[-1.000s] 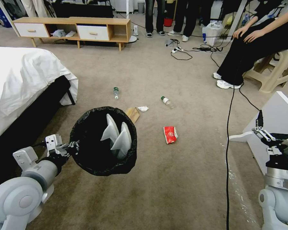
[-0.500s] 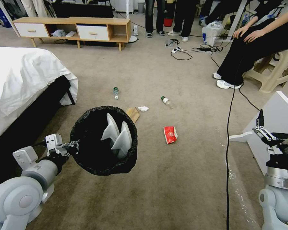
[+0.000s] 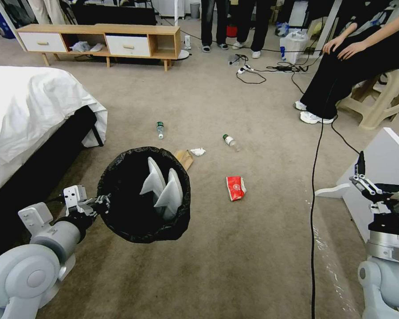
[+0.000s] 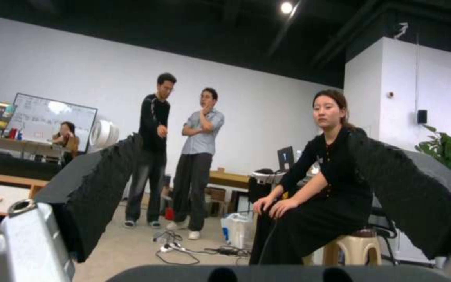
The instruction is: Pick up the trash bin and place the garbage on the floor into it.
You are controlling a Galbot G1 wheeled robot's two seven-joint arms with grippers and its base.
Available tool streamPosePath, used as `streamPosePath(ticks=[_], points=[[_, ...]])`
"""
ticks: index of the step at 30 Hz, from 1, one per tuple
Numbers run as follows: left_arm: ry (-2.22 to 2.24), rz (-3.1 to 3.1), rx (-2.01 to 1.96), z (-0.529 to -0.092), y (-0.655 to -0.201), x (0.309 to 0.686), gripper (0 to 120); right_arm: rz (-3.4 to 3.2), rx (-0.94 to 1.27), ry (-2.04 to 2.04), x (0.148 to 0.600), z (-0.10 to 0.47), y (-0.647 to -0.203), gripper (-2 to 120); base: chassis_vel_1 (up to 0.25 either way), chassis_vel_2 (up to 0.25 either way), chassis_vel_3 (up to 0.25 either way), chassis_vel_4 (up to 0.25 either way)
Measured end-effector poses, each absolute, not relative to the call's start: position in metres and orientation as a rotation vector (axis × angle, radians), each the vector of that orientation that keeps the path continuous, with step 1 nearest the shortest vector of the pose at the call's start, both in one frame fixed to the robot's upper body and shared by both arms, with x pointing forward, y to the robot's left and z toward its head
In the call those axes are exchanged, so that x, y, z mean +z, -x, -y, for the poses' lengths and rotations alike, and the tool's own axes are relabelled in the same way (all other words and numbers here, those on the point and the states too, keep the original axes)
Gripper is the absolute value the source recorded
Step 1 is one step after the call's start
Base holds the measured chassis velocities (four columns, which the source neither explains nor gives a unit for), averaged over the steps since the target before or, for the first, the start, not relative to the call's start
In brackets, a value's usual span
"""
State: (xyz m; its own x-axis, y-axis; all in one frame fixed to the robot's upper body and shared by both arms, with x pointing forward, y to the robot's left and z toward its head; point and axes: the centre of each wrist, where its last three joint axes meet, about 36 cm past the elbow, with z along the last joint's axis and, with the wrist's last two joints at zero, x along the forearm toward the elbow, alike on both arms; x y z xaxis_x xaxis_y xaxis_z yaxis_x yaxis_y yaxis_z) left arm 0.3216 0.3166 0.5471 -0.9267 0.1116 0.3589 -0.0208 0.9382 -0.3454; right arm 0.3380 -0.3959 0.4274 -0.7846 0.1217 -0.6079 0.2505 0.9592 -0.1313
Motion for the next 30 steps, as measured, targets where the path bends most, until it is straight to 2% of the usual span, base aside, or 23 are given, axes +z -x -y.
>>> streamPosePath(ticks=[30], points=[[0.069,2.717,0.492,-0.3158,-0.3217,0.5480,2,-2.477,-0.271,-0.263,0.4292,0.3964,-0.3390,100,-0.005,0.004,0.004,-0.004]])
